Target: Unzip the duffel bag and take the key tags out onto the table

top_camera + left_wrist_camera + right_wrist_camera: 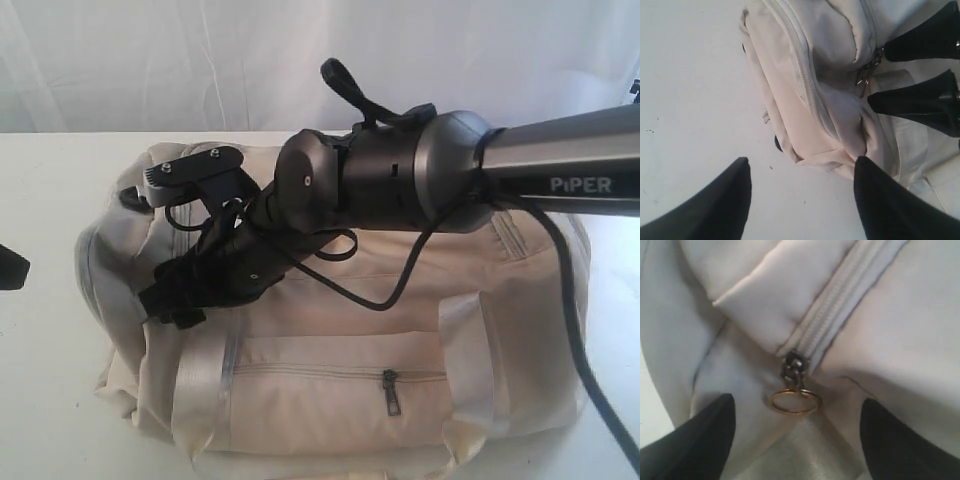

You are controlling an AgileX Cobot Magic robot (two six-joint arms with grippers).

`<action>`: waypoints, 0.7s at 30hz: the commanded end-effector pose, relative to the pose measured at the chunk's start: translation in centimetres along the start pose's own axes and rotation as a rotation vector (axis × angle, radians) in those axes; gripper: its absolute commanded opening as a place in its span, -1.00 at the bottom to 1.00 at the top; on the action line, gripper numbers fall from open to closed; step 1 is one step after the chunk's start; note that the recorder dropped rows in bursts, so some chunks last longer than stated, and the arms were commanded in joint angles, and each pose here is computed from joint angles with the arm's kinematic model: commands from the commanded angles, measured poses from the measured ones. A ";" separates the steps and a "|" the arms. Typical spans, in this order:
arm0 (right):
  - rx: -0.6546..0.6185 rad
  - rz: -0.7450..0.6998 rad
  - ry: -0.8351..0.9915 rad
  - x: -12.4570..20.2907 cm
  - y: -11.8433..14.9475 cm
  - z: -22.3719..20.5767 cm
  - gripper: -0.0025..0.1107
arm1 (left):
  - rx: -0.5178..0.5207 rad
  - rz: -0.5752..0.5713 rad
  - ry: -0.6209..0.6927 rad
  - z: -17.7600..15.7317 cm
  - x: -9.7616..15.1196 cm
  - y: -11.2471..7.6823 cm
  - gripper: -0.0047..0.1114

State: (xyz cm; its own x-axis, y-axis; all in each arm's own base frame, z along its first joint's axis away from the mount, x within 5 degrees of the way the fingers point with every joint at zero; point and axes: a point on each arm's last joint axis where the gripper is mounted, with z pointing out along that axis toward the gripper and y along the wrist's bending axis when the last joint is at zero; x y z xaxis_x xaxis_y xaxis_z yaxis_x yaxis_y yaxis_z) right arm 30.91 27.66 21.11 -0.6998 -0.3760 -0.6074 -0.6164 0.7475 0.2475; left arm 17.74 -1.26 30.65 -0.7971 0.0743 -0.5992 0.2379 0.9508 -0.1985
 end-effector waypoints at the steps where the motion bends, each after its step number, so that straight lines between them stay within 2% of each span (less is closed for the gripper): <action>1: -0.007 0.014 0.003 0.2 0.3 0.7 0.20 | 0.007 -0.014 -0.004 -0.1 0.2 -0.1 0.17; 4: -0.001 0.014 -0.016 0.0 0.2 0.7 0.11 | 0.008 -0.015 -0.003 -0.1 0.2 -0.1 0.17; 8: 0.002 0.018 -0.027 -0.1 0.2 0.8 -0.18 | 0.009 -0.016 -0.006 -0.1 0.1 -0.1 0.17; 13: 0.004 0.018 -0.025 0.0 0.1 0.9 -0.44 | 0.009 -0.016 -0.006 -0.1 0.1 -0.1 0.17; 20: -0.006 0.013 -0.002 0.1 0.3 0.5 -0.96 | 0.008 -0.016 -0.008 -0.1 0.1 -0.1 0.17; 21: -0.007 0.012 -0.001 0.1 0.3 0.5 -0.96 | 0.008 -0.016 -0.008 -0.1 0.1 -0.1 0.17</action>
State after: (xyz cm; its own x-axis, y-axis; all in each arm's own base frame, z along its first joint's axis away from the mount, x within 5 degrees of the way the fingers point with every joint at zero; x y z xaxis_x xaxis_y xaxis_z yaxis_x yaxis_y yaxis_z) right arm 30.93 28.17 20.30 -0.7051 -0.3702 -0.6048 -0.6108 0.7504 0.2528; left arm 17.79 -1.24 30.68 -0.7940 0.0726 -0.6036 0.2363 0.9516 -0.1963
